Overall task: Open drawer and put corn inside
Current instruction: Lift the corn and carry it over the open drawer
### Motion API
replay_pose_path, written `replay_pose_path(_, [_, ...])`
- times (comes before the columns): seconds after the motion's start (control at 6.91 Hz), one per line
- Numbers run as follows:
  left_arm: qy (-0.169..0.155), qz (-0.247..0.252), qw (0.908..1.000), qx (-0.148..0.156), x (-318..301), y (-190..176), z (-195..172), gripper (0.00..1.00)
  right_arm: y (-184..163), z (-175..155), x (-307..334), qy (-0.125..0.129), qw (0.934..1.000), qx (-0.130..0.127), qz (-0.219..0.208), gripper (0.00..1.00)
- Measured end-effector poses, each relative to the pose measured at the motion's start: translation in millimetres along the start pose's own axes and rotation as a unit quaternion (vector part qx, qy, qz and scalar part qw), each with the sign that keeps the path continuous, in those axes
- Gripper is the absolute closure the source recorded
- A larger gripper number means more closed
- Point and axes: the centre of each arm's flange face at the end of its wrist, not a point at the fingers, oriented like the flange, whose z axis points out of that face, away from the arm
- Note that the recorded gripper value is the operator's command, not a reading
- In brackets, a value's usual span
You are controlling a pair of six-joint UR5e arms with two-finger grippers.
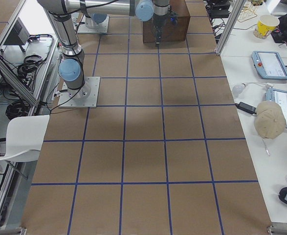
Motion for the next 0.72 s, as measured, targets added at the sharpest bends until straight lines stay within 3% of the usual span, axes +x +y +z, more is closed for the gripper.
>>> replay_pose_path(0.29, [0.008,-0.095,0.9954,-0.008,45.1,-13.8,6.5,1.00,-0.1,-0.1,0.1,0.001,1.0000,0.000,0.000,0.00])
replay_pose_path(0.72, [0.018,-0.160,0.9867,-0.024,79.1,-22.1,15.3,1.00,-0.1,0.0,0.1,0.000,1.0000,0.000,0.000,0.00])
